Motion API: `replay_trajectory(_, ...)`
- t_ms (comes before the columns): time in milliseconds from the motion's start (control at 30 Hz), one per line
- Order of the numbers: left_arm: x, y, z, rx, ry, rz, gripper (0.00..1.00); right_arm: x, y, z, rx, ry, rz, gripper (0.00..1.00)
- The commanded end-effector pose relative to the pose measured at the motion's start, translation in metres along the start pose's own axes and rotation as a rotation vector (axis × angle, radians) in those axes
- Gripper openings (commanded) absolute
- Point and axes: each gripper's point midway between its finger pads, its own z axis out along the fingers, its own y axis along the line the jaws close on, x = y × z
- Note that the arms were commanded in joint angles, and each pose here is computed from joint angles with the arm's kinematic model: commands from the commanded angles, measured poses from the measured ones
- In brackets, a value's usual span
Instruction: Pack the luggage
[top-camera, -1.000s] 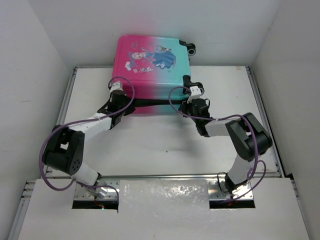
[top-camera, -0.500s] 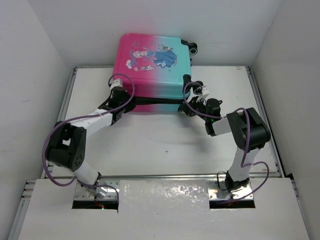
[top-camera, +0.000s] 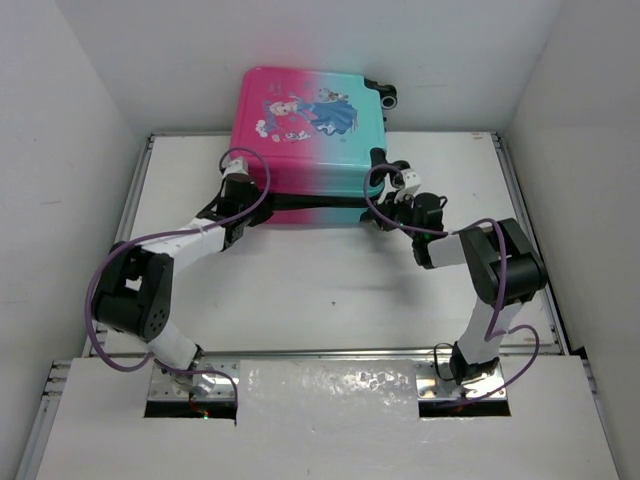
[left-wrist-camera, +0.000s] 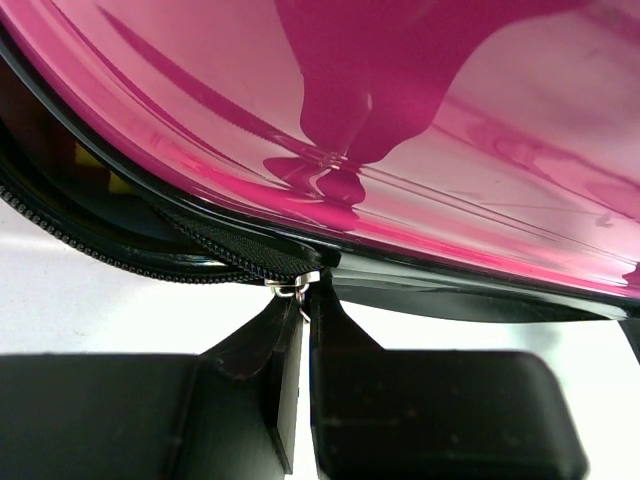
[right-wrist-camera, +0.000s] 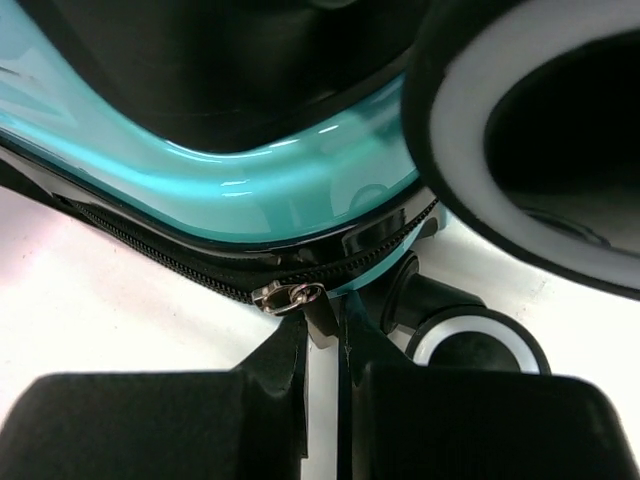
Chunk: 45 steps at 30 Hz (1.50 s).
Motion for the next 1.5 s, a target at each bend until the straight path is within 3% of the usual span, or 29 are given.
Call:
replay_trajectory(0, -0.003, 0.029, 0.011, -0.11, -0.01, -0.008, 0.0, -0.111, -0.176, -0.031, 0.709, -0.38, 0.014, 0.0)
replay_trajectory(400, 0.007, 0.038, 0.014, -0.138, 0.008, -0.013, 0.0, -0.144, -0.244, -0.06, 0.964, -0.545, 0.091, 0.0)
replay_trajectory(600, 0.001, 0.043, 0.015, -0.171, -0.013, -0.007, 0.0, -0.162, -0.255, -0.088, 0.984, -0.627, 0.105, 0.0)
replay_trajectory(700, 0.001, 0.034, 0.019, -0.135, 0.001, -0.007, 0.0, -0.177, -0.25, -0.053, 0.749, -0.612, 0.129, 0.0)
replay_trajectory(767, 0.0, 0.031, 0.02, -0.118, 0.001, -0.004, 0.0, -0.182, -0.216, -0.009, 0.433, -0.514, 0.099, 0.0)
replay_trajectory(800, -0.003, 0.028, 0.02, -0.106, -0.003, -0.004, 0.0, -0.18, -0.205, -0.002, 0.372, -0.483, 0.103, 0.03)
replay_trajectory(833, -0.004, 0.025, 0.02, -0.097, -0.004, -0.001, 0.0, -0.17, -0.193, 0.004, 0.336, -0.44, 0.133, 0.12)
replay_trajectory(900, -0.009, 0.021, 0.018, -0.085, -0.013, 0.001, 0.0, -0.155, -0.175, -0.013, 0.352, -0.409, 0.167, 0.41)
replay_trajectory(967, -0.014, 0.016, 0.014, -0.065, -0.025, 0.003, 0.0, -0.13, -0.149, -0.035, 0.367, -0.382, 0.186, 0.52)
replay_trajectory(1133, -0.014, -0.001, 0.01, 0.013, 0.003, 0.035, 0.0, -0.065, -0.078, -0.048, 0.291, -0.223, 0.151, 0.57)
replay_trajectory(1233, -0.014, -0.004, 0.009, 0.035, 0.002, 0.045, 0.0, -0.061, -0.031, -0.043, 0.176, -0.204, 0.09, 0.6)
replay_trajectory(1467, -0.008, -0.013, 0.008, 0.095, 0.033, 0.062, 0.0, -0.057, 0.005, -0.014, 0.088, -0.155, 0.036, 0.71)
